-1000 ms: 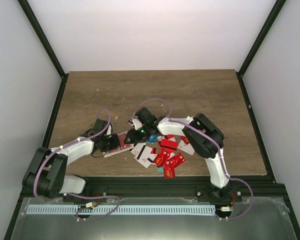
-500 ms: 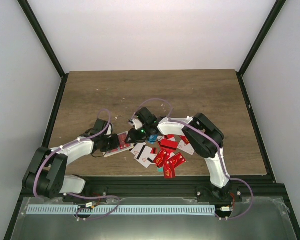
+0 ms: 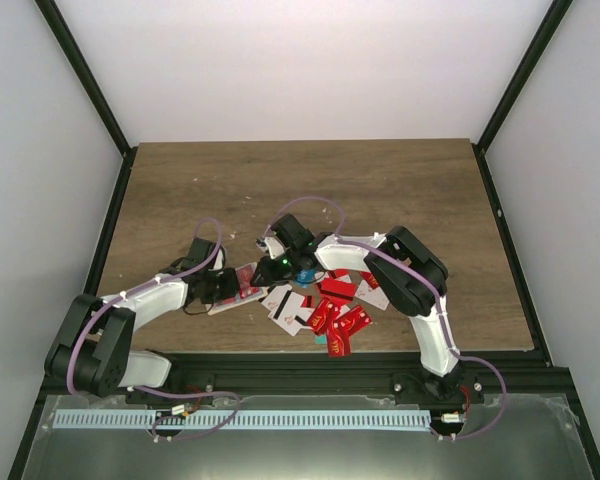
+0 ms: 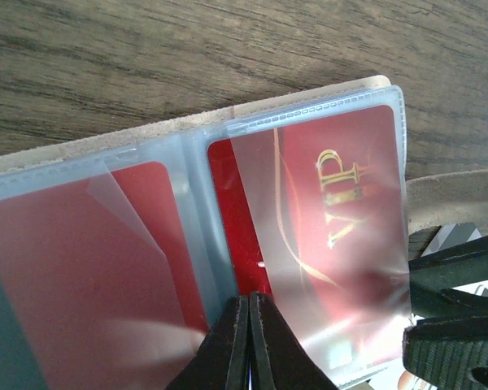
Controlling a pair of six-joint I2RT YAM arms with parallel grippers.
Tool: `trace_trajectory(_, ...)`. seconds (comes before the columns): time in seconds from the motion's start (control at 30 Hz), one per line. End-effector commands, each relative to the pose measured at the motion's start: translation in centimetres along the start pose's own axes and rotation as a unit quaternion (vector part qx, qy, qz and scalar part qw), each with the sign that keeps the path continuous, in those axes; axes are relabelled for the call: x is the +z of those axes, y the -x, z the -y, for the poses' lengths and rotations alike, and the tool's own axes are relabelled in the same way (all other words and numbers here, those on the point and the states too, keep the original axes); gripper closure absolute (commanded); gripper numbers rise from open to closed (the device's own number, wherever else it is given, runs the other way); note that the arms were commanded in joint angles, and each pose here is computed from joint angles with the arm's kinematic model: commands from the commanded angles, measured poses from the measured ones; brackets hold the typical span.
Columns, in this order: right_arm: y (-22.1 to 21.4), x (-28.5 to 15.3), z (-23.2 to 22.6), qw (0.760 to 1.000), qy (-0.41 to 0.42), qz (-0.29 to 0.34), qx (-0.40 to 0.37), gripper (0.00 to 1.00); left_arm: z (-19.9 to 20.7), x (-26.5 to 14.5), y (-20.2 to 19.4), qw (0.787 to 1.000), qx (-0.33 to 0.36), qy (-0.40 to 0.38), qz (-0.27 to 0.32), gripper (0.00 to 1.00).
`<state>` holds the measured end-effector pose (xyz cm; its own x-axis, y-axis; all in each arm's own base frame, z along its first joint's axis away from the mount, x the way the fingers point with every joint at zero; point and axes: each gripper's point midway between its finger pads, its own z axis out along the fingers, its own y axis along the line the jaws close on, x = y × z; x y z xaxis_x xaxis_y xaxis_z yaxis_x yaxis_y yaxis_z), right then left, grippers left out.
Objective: Put the credit cards into the card holder
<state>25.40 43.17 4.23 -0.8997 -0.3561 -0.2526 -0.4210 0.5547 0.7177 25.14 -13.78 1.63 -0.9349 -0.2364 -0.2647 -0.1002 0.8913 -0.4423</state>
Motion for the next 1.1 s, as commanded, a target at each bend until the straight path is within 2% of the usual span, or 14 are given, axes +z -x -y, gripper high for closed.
trace_trajectory(0.0, 0.4, -0.6, -4.2, 0.997, 0.058, 0.007, -0.047, 0.76, -0.7, 0.4, -1.1, 1.0, -0.001, 0.012, -0.014, 0.96)
trace_trajectory(0.2, 0.2, -0.5, -6.0, 0.994, 0.092, -0.002, -0.06, 0.75, -0.2, 0.0, -0.4, 1.0, -0.001, 0.013, -0.007, 0.96)
trace_trajectory(0.5, 0.4, -0.2, -6.8, 0.994, 0.093, -0.003, -0.065, 0.74, 0.3, -2.3, 0.9, 0.999, -0.021, 0.025, 0.021, 0.95)
trace_trajectory(0.83, 0.9, 1.6, -8.3, 0.992, 0.093, -0.019, -0.083, 0.66, 1.1, -7.3, 2.5, 0.996, -0.03, 0.033, 0.075, 0.89)
trace_trajectory(1.07, 0.6, 3.6, -9.7, 0.988, 0.107, -0.043, -0.098, 0.62, 1.2, -11.4, 3.5, 0.989, -0.045, 0.037, 0.137, 0.83)
